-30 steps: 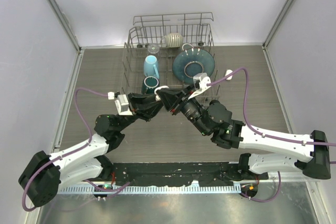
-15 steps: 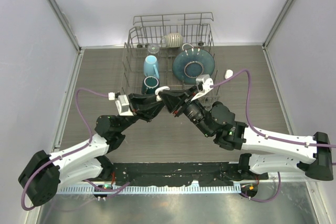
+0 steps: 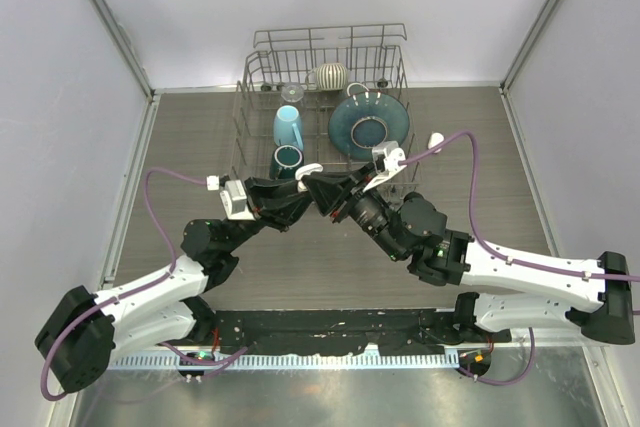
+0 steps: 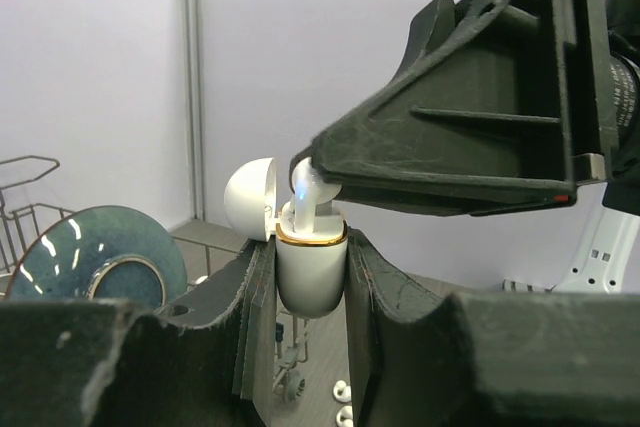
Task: Insert the wireless bluetooth earbuds into the charging case
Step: Place the earbud in the charging case.
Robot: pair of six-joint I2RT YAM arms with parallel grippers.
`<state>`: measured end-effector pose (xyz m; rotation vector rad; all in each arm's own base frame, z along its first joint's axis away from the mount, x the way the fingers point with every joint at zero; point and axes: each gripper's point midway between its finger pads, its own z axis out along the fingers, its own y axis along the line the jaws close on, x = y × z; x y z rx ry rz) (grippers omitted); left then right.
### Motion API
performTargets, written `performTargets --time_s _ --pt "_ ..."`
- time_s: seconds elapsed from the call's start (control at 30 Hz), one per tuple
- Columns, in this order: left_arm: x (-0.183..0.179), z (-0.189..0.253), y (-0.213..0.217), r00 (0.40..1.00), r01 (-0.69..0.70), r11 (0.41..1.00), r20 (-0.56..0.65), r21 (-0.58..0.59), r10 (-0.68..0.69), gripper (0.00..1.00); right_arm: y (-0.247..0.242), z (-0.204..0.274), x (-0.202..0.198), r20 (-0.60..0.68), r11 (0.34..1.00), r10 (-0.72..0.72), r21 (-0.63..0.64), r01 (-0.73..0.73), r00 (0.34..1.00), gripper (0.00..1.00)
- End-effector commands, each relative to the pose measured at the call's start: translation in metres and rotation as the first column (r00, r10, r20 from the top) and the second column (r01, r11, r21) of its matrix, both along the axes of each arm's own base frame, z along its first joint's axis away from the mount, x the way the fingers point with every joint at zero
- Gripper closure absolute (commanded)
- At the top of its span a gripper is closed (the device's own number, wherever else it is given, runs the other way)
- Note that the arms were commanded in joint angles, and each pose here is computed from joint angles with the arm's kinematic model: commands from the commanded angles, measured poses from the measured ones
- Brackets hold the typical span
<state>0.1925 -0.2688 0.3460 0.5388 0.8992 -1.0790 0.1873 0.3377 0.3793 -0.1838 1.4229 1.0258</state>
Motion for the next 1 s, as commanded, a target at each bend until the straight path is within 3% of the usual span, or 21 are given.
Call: performTargets --time_s 0.0,0.03,0.07,0.17,0.7,0.8,0.97 --pt "-0.004 0.035 0.014 0.996 -0.031 0.994 0.085 -0.106 0.040 1.00 0.000 0.001 -0.007 -0.028 1.000 0.020 -0.018 -0.021 0.999 0.63" --pt "-0.005 0.035 0.013 0.996 -0.026 0.994 0.088 -0.105 0.035 1.00 0.000 0.002 -0.007 -0.029 1.000 0.019 -0.015 -0.020 0.999 0.61" --pt "-0.005 0.034 0.012 0.996 -0.025 0.994 0.087 -0.102 0.033 1.00 -0.002 0.004 -0.007 -0.030 1.000 0.020 -0.007 -0.020 0.999 0.51" --pt "-0.005 0.033 0.012 0.996 -0.021 0.995 0.084 -0.099 0.029 1.00 -0.004 0.013 -0.009 -0.026 1.000 0.023 0.015 -0.023 0.999 0.43" --pt "-0.003 0.021 0.008 0.999 -0.008 0.997 0.052 -0.080 0.012 1.00 -0.027 0.088 -0.036 0.103 0.971 0.125 0.192 -0.143 0.987 0.29" --pt "-0.004 0.022 0.008 0.999 -0.006 0.997 0.053 -0.081 0.010 1.00 -0.037 0.086 -0.026 0.066 0.977 0.058 0.200 -0.070 0.996 0.30" --pt "-0.005 0.025 0.007 0.998 0.005 0.997 0.061 -0.081 0.000 1.00 -0.035 0.062 -0.010 -0.008 0.996 -0.022 0.083 0.023 1.000 0.60"
